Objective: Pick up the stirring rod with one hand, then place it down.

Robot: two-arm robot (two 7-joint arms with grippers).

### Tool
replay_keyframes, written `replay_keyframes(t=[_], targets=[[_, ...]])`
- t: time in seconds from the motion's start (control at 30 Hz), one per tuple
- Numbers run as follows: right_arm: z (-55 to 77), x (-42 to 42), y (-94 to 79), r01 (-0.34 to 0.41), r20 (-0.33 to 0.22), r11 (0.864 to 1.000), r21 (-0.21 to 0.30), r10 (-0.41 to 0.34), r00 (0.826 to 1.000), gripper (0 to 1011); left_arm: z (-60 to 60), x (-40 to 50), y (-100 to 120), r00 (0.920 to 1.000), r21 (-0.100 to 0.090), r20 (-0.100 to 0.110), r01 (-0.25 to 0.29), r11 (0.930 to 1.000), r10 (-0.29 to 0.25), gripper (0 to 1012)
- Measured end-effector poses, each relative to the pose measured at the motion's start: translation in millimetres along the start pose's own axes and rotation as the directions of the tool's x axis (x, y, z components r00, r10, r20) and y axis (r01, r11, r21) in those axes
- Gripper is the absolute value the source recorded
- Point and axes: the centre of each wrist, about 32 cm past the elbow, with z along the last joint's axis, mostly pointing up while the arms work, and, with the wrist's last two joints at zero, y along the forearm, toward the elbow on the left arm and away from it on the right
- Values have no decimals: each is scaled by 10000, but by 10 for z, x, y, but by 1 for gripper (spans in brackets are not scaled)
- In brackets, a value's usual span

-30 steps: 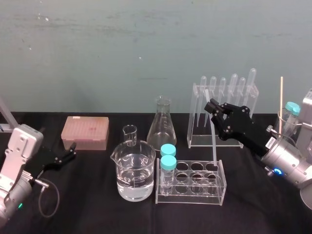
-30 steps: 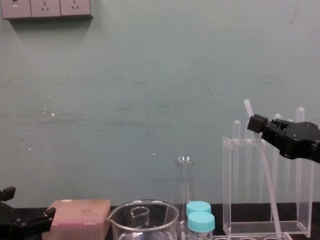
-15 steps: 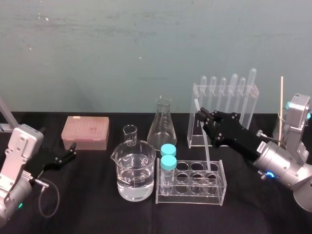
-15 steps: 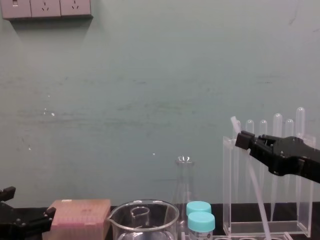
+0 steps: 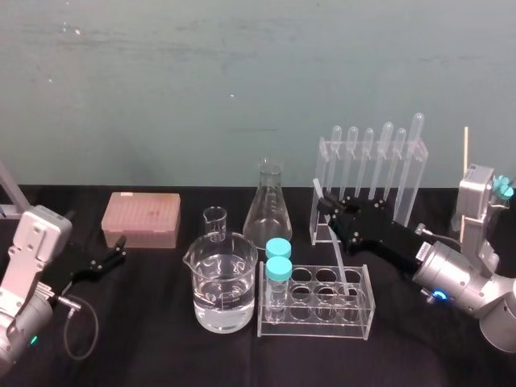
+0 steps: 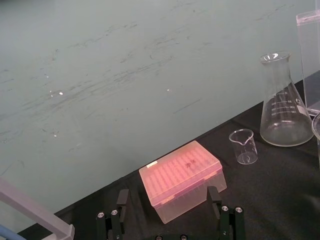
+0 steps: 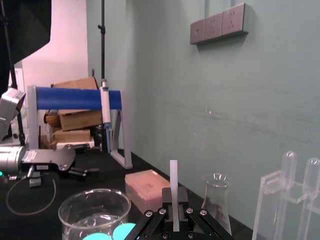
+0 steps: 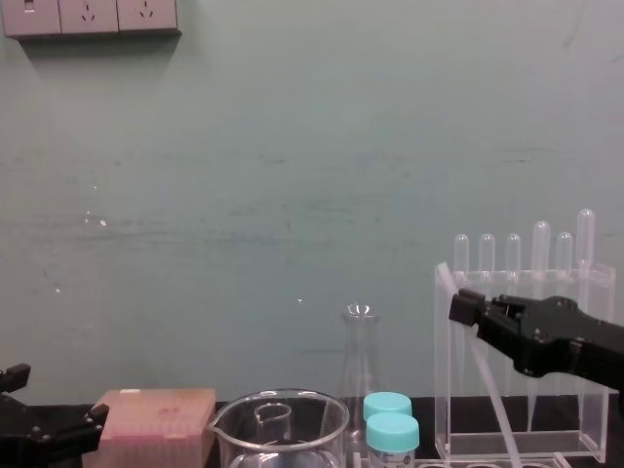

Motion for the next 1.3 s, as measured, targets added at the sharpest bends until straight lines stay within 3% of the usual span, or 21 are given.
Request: replay_keyframes(t=[0.5, 0.97, 1.13, 1.3], targets=[[-90, 18, 36, -213, -118, 9977, -648, 205, 9997, 57, 0, 0, 0, 10000, 0, 0, 0, 10000, 0, 1000], [-88, 22, 31, -187, -108, 9980, -601, 181, 9998, 64, 0, 0, 0, 10000, -1, 0, -1, 10000, 1, 1000], [-88, 22, 29, -181, -108, 9981, -587, 175, 9998, 172, 0, 0, 0, 10000, 0, 0, 0, 10000, 0, 1000], [-88, 22, 28, -174, -112, 9982, -571, 168, 9998, 352, 0, 0, 0, 10000, 0, 0, 0, 10000, 0, 1000]])
